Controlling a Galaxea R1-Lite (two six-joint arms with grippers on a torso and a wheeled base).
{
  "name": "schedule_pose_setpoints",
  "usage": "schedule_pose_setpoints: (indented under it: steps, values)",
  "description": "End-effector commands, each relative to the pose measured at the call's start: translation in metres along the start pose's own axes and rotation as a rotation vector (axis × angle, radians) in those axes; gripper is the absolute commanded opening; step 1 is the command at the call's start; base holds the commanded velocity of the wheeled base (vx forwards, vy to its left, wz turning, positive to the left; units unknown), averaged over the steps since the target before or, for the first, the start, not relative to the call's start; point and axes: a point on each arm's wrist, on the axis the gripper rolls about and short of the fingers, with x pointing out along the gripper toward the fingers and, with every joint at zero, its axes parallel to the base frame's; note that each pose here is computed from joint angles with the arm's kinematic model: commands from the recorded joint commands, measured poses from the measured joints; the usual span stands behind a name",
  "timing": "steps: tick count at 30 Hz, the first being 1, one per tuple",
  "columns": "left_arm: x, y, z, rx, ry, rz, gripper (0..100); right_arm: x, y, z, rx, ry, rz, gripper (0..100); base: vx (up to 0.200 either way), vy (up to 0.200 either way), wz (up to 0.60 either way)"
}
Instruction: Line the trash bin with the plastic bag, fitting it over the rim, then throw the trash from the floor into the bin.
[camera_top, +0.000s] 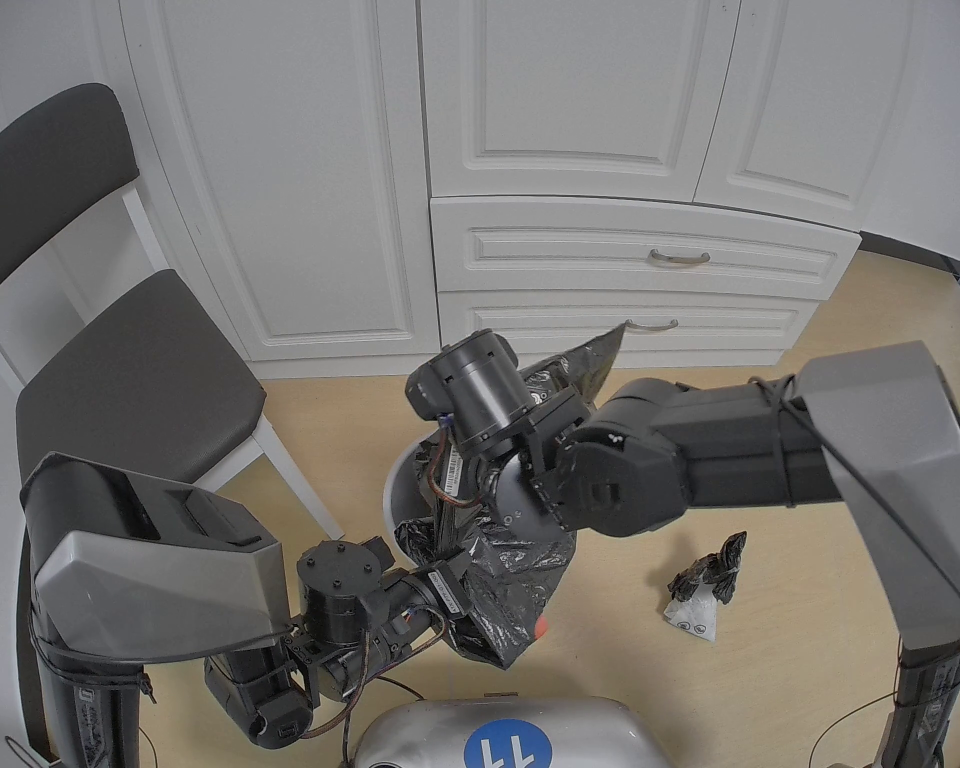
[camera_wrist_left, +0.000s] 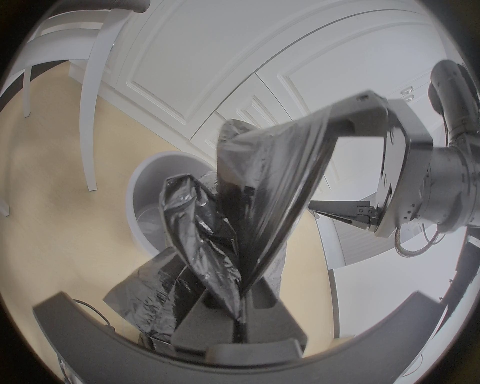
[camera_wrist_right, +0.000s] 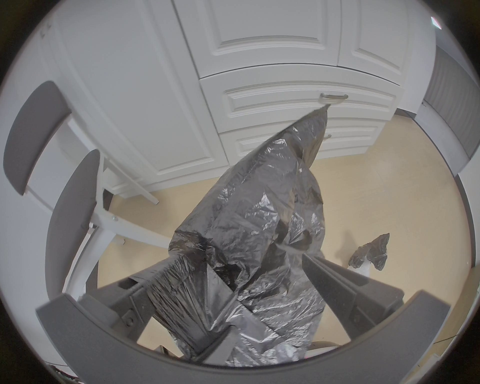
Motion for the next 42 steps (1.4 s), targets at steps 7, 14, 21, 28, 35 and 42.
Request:
schedule_pose_setpoints:
  steps: [7, 14, 21, 28, 35, 42]
  values:
    - [0.000, 0.001, -0.002, 0.007, 0.016, 0.005, 0, -0.048, -0.034, 0.028, 0.036, 0.003, 0.038, 100, 0.000, 0.000, 0.00]
    - [-0.003, -0.003, 0.004, 0.012, 0.006, -0.018, 0, -0.076, -0.047, 0.040, -0.010, 0.032, 0.132, 100, 0.000, 0.000, 0.00]
    - [-0.004, -0.008, 0.008, 0.012, 0.007, -0.049, 0, -0.081, -0.057, 0.031, -0.067, 0.080, 0.149, 100, 0.000, 0.000, 0.00]
    - [-0.010, -0.017, 0.018, 0.011, -0.014, -0.089, 0, -0.099, -0.092, 0.035, -0.028, 0.076, 0.112, 100, 0.000, 0.000, 0.00]
    - [-0.012, -0.018, 0.020, 0.032, -0.021, -0.093, 0, -0.134, -0.135, 0.027, -0.042, 0.076, 0.086, 100, 0.000, 0.000, 0.00]
    - [-0.017, -0.019, 0.021, 0.042, -0.015, -0.096, 0, -0.164, -0.179, 0.022, -0.037, 0.046, 0.055, 100, 0.000, 0.000, 0.00]
